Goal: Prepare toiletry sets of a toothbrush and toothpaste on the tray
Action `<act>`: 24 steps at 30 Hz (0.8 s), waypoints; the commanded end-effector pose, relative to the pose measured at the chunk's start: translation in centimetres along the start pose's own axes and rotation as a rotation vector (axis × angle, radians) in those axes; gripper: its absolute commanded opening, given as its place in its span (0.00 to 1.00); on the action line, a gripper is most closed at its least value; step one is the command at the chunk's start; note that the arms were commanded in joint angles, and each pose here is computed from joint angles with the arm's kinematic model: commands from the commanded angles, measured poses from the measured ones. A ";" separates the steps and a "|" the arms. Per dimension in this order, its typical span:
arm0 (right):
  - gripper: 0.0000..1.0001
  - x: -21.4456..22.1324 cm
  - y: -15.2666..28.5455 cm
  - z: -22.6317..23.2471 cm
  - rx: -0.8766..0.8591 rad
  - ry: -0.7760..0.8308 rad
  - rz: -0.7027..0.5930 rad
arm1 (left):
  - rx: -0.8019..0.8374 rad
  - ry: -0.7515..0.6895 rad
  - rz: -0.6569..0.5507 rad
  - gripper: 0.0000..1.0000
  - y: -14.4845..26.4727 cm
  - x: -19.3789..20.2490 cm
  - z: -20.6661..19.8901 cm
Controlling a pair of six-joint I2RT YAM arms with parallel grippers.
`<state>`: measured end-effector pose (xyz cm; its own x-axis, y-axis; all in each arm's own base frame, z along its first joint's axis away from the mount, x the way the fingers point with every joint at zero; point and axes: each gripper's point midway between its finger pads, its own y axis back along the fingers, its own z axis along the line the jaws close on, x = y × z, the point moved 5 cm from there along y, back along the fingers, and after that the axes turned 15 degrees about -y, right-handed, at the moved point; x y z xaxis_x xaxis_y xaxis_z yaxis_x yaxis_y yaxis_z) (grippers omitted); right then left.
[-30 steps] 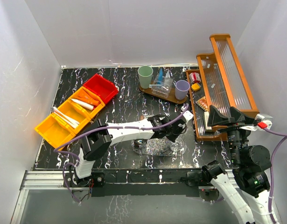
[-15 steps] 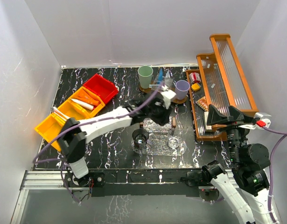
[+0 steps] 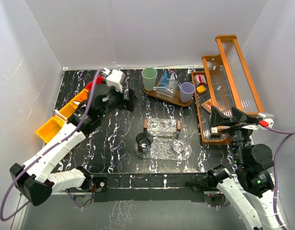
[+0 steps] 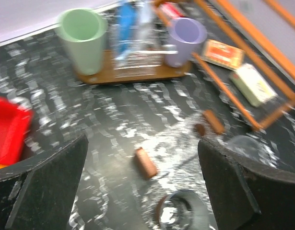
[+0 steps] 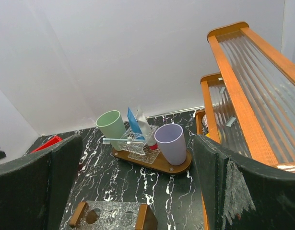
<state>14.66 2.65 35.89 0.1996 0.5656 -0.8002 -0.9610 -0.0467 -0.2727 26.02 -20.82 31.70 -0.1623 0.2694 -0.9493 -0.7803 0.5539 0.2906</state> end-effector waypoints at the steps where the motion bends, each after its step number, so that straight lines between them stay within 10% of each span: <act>1: 0.98 -0.5 -0.4 0.6 -0.028 -0.024 -0.030 | -0.395 0.123 0.142 0.99 2.4 2.5 8.9; 14: 0.98 -0.3 -0.3 0.3 -0.013 -0.015 -0.019 | -0.854 0.768 0.378 0.97 6.4 12.2 25.2; 24: 0.98 0.5 -0.4 0.0 -0.007 -0.002 -0.001 | -1.043 0.842 0.460 0.62 5.4 14.6 30.1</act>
<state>14.72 2.77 35.83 0.1941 0.5742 -0.7954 -0.9613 -0.0503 -0.2709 36.21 9.13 23.06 -0.5384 -0.4377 -0.7201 -0.6408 -0.3423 0.6871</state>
